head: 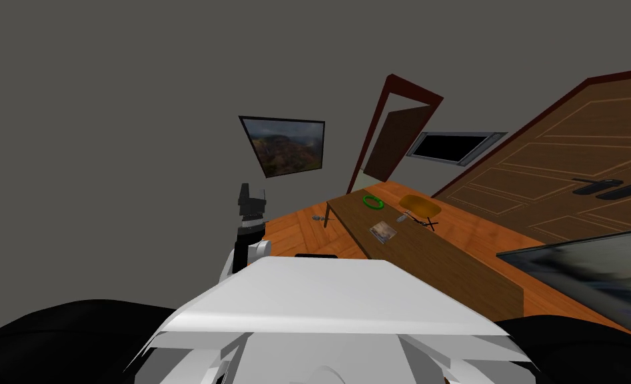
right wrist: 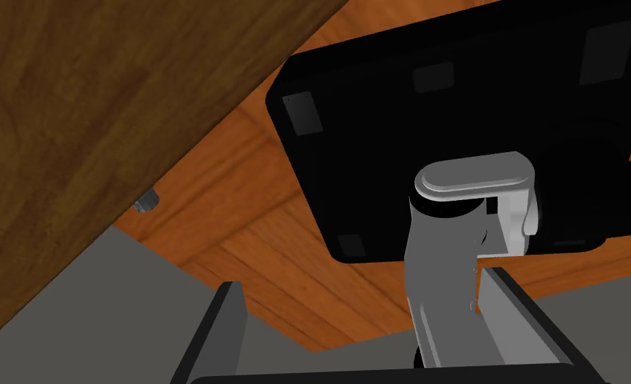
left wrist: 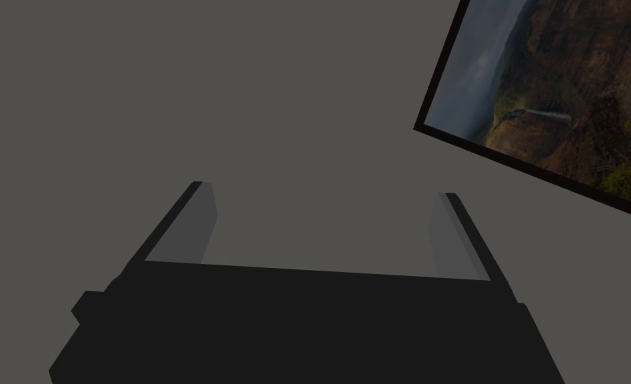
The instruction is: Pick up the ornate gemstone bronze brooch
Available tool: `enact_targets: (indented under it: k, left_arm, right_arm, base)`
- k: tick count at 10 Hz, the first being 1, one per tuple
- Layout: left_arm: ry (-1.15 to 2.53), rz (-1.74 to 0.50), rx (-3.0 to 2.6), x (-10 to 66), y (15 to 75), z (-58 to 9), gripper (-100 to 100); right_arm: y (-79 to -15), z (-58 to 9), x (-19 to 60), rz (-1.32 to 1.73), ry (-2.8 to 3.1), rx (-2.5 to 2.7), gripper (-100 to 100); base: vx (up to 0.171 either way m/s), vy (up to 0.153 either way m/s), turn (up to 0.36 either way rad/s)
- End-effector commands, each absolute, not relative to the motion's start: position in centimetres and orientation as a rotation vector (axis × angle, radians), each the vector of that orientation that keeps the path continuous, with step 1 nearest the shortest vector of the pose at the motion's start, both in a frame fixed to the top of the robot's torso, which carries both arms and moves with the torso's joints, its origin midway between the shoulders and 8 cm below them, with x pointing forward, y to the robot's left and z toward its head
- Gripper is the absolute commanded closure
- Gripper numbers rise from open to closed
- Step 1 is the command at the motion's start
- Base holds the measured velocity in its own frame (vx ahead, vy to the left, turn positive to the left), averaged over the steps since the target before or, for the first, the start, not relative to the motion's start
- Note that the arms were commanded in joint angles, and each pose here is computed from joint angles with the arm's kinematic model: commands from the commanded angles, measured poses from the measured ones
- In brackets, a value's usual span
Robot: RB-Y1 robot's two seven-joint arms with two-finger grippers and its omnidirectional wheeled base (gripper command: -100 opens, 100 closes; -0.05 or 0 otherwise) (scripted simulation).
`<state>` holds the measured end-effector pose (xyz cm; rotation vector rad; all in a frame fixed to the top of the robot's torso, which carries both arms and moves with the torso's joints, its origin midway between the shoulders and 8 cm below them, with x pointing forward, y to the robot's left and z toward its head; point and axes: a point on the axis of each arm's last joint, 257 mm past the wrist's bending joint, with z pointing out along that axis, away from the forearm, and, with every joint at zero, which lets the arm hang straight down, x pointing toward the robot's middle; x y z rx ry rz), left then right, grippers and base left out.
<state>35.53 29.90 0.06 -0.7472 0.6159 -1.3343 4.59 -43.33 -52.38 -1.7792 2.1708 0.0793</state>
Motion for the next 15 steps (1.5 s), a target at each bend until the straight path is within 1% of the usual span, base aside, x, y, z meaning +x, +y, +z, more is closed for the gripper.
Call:
enact_targets:
  k: [1,4,5,9,12,13,14,15]
  left_arm:
    - [0.616,-1.334,-0.747,35.5,29.9,0.1,0]
    - [0.616,-1.334,-0.747,35.5,29.9,0.1,0]
    - [0.616,-1.334,-0.747,35.5,29.9,0.1,0]
    - [0.616,-1.334,-0.747,35.5,29.9,0.1,0]
    - [0.616,-1.334,-0.747,35.5,29.9,0.1,0]
    - [0.616,-1.334,-0.747,35.5,29.9,0.1,0]
    - [0.616,-1.335,-0.747,35.5,29.9,0.1,0]
    - [0.616,-1.335,-0.747,35.5,29.9,0.1,0]
  right_arm:
    - [-44.9,-52.7,3.0,0.080,2.178,-1.855,-100]
    - [-48.8,-52.7,0.3,0.084,2.191,-2.016,-100]
    - [-48.8,-52.7,0.3,0.084,2.191,-2.016,-100]
    - [-52.7,-52.4,-2.3,0.096,2.202,-2.175,-100]
    - [-53.3,-52.4,-2.6,0.101,2.205,-2.204,-100]
    - [-53.4,-52.4,-2.7,0.102,2.204,-2.207,0]
    - [-52.5,-53.6,-3.3,0.100,2.215,-2.195,-100]
    - [-52.1,-54.1,-3.5,0.100,2.219,-2.190,-100]
  base:
    - [0.095,-0.024,0.001]
    - [0.079,-0.030,-0.012]
    - [0.064,-0.031,-0.005]
    - [0.074,-0.038,-0.014]
    - [0.079,-0.039,-0.005]
    - [0.008,-0.005,0.002]
    - [0.006,-0.027,0.075]
    - [0.003,-0.045,0.065]
